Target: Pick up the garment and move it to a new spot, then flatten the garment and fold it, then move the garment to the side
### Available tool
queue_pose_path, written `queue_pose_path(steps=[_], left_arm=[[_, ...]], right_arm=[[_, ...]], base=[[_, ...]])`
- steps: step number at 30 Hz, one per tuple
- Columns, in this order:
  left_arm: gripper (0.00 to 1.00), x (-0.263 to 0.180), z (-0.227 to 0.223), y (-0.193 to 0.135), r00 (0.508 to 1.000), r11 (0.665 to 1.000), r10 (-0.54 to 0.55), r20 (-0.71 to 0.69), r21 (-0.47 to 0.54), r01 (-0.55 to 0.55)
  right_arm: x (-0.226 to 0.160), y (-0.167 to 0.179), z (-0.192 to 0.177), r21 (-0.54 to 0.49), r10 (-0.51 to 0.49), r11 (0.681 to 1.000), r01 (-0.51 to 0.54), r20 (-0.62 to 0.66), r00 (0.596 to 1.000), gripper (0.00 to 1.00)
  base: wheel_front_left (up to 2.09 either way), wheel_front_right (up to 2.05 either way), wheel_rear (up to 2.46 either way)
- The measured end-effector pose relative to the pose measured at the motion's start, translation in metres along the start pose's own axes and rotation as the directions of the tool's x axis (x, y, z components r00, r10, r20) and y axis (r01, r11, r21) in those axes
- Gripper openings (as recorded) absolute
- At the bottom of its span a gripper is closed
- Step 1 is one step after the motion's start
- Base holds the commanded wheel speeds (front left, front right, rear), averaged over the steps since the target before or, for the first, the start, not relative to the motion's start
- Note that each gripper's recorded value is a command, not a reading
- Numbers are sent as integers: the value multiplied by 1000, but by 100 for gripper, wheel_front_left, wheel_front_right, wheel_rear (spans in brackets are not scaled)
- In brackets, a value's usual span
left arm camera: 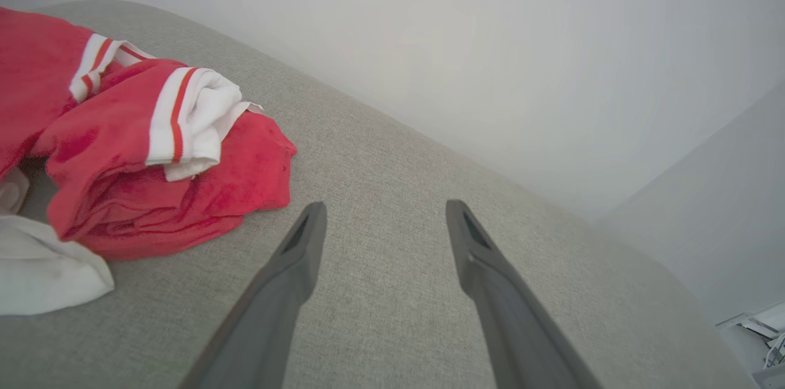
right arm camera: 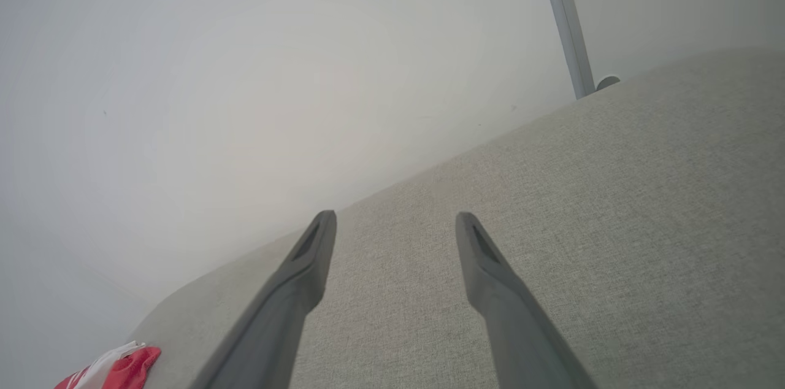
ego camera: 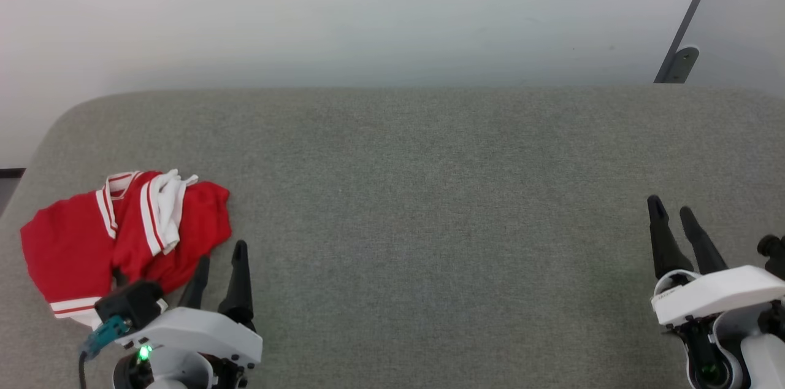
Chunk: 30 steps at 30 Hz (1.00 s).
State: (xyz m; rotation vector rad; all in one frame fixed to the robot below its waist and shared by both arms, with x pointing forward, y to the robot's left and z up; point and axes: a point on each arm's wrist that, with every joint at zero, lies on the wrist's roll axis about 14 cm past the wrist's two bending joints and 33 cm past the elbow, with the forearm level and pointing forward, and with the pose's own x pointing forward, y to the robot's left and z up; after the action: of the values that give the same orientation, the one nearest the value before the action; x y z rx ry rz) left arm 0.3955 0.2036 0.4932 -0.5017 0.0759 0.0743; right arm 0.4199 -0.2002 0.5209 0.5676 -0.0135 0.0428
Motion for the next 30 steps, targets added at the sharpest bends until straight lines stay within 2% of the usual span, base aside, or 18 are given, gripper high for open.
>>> queue_pose_path(steps=[16,30], left_arm=[[100,4,8,-5,999,984,-21,45,179,12],[100,6,17,-14,994,952,-65,90,304,35]], right_arm=[[12,7,5,-187,39,982,-36,12,999,100],[16,10,13,-282,61,958,-47,39,997,100]], base=[[0,0,0],[0,0,0]])
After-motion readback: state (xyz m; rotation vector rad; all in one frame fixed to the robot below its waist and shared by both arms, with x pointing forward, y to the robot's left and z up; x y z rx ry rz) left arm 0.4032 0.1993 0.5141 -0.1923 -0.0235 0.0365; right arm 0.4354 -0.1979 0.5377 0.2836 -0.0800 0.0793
